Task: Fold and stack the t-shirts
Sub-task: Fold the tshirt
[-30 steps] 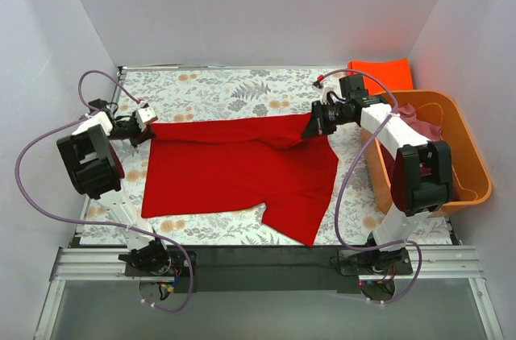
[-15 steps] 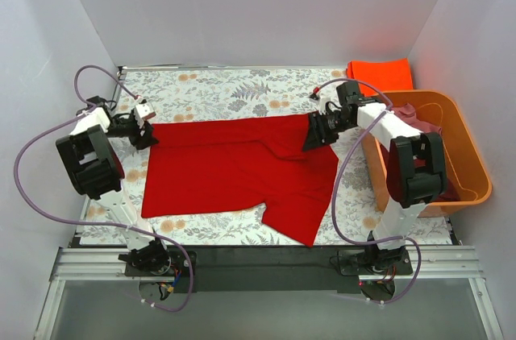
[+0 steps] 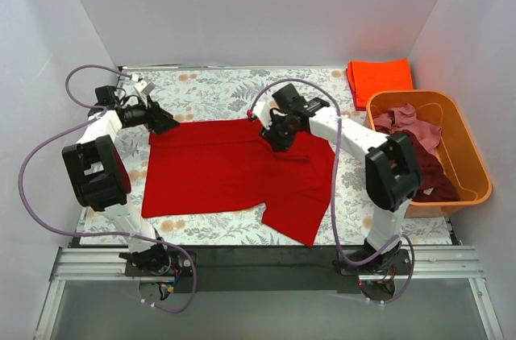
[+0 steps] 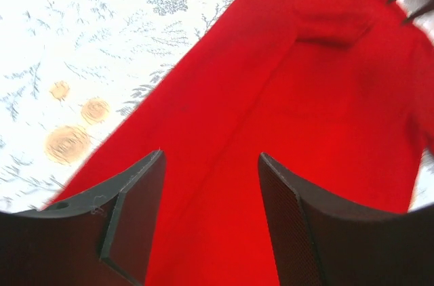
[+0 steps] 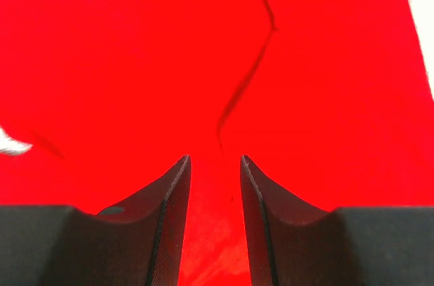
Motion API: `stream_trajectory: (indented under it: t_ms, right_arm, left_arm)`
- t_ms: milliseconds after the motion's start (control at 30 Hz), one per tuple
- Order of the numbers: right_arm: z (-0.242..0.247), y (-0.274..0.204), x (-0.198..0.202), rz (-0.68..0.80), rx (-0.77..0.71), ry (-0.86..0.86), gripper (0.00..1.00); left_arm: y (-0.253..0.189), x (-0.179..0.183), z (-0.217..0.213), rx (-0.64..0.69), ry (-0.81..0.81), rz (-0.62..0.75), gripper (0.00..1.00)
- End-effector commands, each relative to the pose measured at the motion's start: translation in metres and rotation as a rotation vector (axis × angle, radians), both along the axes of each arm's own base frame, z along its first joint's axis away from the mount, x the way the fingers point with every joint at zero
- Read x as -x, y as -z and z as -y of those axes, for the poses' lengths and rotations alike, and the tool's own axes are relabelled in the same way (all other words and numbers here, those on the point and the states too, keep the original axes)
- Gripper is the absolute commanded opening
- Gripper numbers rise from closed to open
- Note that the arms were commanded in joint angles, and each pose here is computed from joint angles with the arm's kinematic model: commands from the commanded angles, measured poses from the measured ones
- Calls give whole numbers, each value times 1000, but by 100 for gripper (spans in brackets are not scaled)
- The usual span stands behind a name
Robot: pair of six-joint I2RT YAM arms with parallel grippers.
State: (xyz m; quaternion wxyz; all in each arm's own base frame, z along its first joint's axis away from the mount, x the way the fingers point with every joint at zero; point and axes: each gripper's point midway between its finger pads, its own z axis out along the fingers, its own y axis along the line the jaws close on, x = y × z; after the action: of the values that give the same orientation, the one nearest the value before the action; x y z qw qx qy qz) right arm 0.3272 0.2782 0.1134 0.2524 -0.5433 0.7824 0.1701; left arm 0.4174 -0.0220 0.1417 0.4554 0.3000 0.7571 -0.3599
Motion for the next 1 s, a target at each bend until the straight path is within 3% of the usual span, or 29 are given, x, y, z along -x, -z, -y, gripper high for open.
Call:
stream_trajectory:
  t_ms: [0,400,733,967]
  right_arm:
    - [11,29,-25,69,165,-2,42]
    - [1,64,-32,-4,196,30,45]
    - [-14,37,-24,-48,107,44,46]
    - [-16,59,-22,-94,142,46,45]
  left_arm:
    - [-39,-3,1,79,-75,21,57]
    - [-44,-2,-1,35,-96,61,58]
    - [-41,0,-1,23,-93,70,58]
    - [-43,0,-1,28,-86,74,59]
